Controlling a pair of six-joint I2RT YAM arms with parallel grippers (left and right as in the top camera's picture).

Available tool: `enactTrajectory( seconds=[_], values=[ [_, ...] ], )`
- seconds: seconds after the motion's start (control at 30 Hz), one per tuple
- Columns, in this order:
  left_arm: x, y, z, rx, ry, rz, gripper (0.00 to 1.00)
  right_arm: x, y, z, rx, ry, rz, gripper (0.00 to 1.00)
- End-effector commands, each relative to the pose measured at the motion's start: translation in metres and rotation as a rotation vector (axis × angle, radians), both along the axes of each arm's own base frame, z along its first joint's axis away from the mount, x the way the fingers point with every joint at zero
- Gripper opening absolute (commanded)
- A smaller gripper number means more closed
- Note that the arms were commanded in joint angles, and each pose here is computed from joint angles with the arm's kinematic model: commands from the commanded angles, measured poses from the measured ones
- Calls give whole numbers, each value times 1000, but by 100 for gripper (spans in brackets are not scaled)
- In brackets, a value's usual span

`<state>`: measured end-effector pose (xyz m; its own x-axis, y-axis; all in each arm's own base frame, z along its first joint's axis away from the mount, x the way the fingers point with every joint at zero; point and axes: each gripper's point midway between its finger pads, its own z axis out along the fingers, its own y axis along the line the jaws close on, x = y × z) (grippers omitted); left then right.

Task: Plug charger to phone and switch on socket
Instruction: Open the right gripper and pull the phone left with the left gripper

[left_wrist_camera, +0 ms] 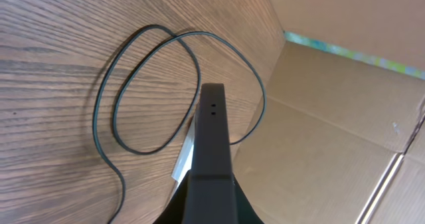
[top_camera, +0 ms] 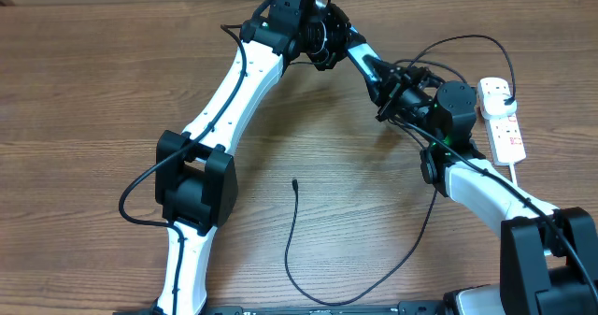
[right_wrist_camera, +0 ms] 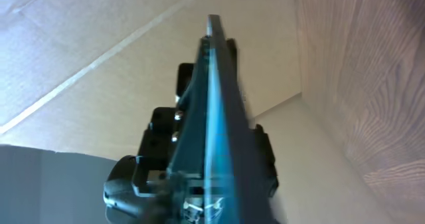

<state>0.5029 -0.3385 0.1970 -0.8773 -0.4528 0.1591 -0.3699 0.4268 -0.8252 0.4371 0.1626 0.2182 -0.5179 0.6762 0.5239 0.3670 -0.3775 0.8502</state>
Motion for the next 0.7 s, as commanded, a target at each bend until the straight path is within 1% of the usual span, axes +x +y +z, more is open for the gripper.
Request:
enactTrajectory(
  seconds=[0.0, 0.13, 0.17, 0.23, 0.33, 0.4, 0.43, 0.53, 0.63, 0.67],
  values=[
    [5, 6, 3, 4, -22, 9, 4, -2, 4, 13, 101, 48, 22, 43],
    [12, 19, 4, -9, -17, 22, 4, -2, 4, 13, 101, 48, 22, 70],
    [15, 26, 5, -16, -15, 27, 4, -2, 4, 13, 100, 48, 22, 75],
    [21, 38, 7, -28, -23, 26, 4, -2, 4, 13, 98, 46, 22, 78],
    [27, 56, 10, -40, -55, 4, 4, -2, 4, 12, 87, 38, 23, 79],
    [30, 74, 17, -70, -98, -47, 4, -2, 4, 12, 22, -17, 28, 80],
    [29, 81, 21, -91, -127, -85, 4, -3, 5, 12, -14, -48, 42, 98],
    [22, 96, 34, -163, -189, -187, 4, -7, 10, 13, -125, -147, 82, 100],
    [12, 108, 51, -253, -279, -303, 4, -13, 14, 13, -265, -289, 137, 100],
    [9, 112, 56, -280, -304, -331, 4, -17, 18, 17, -320, -368, 172, 100]
  ],
)
